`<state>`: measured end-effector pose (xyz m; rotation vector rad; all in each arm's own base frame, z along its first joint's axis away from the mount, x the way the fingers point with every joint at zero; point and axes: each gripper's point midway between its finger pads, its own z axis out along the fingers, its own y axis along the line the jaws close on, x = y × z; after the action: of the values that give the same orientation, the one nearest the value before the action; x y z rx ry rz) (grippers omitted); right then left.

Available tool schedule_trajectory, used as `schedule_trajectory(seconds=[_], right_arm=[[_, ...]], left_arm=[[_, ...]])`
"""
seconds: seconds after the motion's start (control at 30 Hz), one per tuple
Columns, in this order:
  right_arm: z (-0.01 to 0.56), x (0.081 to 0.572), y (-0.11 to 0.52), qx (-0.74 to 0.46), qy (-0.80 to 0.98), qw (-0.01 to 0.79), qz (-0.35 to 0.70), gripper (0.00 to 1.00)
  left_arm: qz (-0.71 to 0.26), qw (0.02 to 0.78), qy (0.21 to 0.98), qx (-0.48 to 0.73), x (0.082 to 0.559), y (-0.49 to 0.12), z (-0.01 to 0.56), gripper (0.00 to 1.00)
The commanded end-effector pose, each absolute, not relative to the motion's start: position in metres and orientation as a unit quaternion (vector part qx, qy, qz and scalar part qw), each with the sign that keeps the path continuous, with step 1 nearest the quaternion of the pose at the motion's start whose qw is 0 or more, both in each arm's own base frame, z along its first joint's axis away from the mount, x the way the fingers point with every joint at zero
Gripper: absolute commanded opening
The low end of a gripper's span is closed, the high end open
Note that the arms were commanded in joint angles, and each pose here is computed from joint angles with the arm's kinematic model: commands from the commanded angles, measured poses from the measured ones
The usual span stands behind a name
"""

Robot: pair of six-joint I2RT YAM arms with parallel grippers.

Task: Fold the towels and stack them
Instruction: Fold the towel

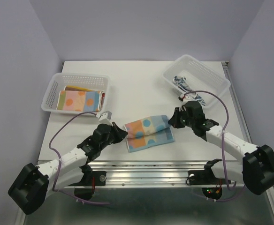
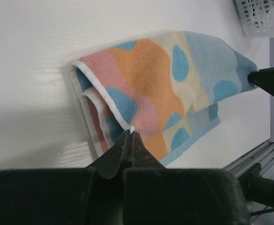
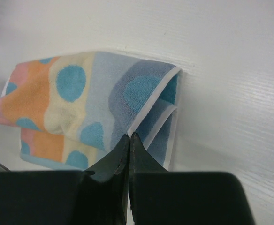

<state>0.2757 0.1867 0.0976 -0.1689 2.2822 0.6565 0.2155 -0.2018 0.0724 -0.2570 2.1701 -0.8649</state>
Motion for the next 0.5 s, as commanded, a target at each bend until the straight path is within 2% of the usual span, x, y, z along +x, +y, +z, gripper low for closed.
schedule_trajectory(seconds=[0.0,0.2,0.47], right_arm=[[0.1,0.264,0.192,-0.066,0.882,0.371,0.283,0.01],[0.095,0.251,0.187,-0.058,0.884,0.366,0.287,0.01],[0.081,0.235,0.184,-0.05,0.891,0.341,0.294,0.02]], left_arm=[[-0.365,0.384,0.84,-0.113,0.208,-0.205,0.08,0.0],[-0.36,0.379,0.844,-0.119,0.199,-0.196,0.079,0.0],[-0.361,0.317,0.868,-0.125,0.177,-0.198,0.054,0.0]])
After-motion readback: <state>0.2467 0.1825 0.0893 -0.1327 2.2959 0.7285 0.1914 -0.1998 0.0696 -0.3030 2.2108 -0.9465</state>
